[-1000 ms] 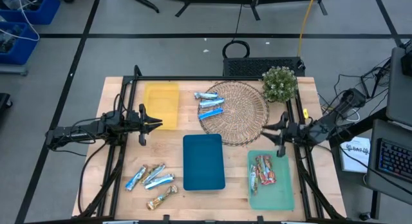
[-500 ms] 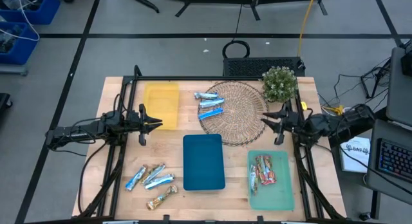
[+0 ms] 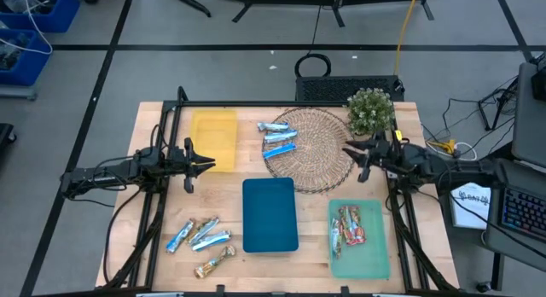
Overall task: Pick and place Granola Bars by type
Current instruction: Put the blue granola bar into the yellow bin
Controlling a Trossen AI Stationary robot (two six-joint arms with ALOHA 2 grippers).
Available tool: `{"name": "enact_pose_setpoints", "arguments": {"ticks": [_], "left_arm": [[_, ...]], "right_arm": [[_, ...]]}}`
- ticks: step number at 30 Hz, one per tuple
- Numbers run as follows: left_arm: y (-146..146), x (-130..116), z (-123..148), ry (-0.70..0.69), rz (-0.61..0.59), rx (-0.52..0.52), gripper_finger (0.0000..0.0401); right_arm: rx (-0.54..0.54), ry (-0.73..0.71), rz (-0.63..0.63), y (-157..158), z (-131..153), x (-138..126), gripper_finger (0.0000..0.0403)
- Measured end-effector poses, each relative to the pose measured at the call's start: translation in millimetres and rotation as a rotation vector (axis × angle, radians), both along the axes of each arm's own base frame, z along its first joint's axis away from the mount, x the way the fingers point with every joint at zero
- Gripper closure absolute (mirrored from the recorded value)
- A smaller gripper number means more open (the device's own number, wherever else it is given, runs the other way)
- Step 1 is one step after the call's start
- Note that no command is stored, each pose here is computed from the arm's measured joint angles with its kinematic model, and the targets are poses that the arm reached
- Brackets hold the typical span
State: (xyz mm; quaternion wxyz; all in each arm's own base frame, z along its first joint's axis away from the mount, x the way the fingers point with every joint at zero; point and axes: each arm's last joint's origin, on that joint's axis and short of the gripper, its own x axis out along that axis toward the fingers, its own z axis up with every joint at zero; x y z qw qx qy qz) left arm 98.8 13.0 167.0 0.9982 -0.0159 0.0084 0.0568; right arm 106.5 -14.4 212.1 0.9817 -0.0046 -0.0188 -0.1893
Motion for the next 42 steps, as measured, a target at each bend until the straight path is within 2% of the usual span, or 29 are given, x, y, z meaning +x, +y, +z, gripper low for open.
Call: {"name": "enact_pose_setpoints", "arguments": {"ticks": [15, 21, 32, 42], "left_arm": [[0.0, 0.0, 0.0, 0.000, 0.000, 0.000, 0.0334], [0.0, 0.0, 0.0, 0.000, 0.000, 0.000, 0.0334], [0.0, 0.0, 0.0, 0.000, 0.000, 0.000, 0.0334], [0.0, 0.0, 0.0, 0.000, 0.000, 0.000, 0.0334]], "right_arm": [[0.000, 0.026, -0.052, -7.0, -2.8, -5.7, 0.0303], [0.006, 0.060, -0.052, -7.1, -17.2, -5.2, 0.0303], [-0.026, 0.008, -0.052, -6.1, -27.1, -12.2, 0.0303], [-0.029, -0.015, 0.001, -4.5, -35.3, -13.4, 0.0303]]}}
